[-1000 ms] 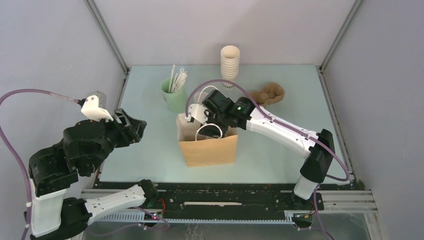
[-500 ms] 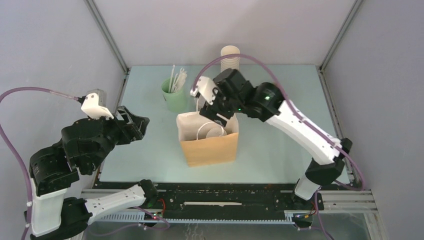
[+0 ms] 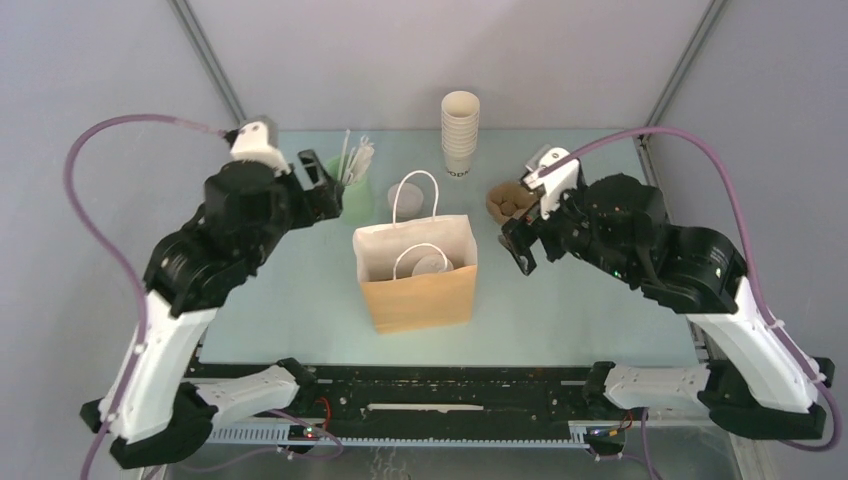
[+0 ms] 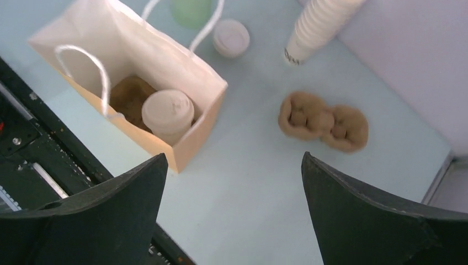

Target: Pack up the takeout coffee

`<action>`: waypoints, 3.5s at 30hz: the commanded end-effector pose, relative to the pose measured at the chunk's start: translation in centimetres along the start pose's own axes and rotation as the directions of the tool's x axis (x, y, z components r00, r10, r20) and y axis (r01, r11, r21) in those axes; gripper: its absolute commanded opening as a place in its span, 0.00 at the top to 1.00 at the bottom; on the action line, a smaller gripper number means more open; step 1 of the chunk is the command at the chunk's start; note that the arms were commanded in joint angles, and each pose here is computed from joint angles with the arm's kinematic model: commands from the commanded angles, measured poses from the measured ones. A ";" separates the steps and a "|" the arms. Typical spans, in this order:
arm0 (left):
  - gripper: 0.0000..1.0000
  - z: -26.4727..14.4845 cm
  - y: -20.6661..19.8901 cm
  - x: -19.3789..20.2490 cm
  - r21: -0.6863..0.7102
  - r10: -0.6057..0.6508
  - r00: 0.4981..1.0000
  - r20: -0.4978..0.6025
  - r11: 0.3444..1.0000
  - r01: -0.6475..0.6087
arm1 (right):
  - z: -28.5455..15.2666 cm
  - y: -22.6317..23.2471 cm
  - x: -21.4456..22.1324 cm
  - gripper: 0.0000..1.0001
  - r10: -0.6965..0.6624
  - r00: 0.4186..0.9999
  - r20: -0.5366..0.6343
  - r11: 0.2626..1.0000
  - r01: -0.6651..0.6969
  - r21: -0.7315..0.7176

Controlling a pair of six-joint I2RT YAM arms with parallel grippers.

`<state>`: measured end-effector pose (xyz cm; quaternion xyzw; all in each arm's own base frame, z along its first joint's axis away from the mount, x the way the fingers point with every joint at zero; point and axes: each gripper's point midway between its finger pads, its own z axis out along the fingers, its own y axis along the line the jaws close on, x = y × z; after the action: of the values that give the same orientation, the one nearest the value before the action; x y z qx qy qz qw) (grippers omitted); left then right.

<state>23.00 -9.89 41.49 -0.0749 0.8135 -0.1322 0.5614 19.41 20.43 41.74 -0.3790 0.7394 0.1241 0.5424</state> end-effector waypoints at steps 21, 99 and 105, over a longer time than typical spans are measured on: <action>0.41 22.1 1.9 1.7 -0.201 0.043 0.954 -0.298 0.974 -0.107 | -3.3 -3.2 9.5 0.00 0.431 0.900 -0.058 0.893 -0.417 0.167; 1.00 -6.4 -2.9 -9.0 0.292 -0.139 0.984 0.109 0.951 0.102 | -2.5 -3.0 7.6 0.00 0.434 0.901 -0.001 0.899 -0.433 0.066; 1.00 -9.8 -3.3 -5.5 0.391 -0.178 0.983 0.040 0.908 0.149 | -2.5 -2.4 8.0 0.00 0.444 0.896 -0.004 0.895 -0.443 0.048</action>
<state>15.54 -7.38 53.86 -0.0536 0.7050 -0.2794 0.6496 18.36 13.30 35.44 -0.1912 0.8245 0.2055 0.4914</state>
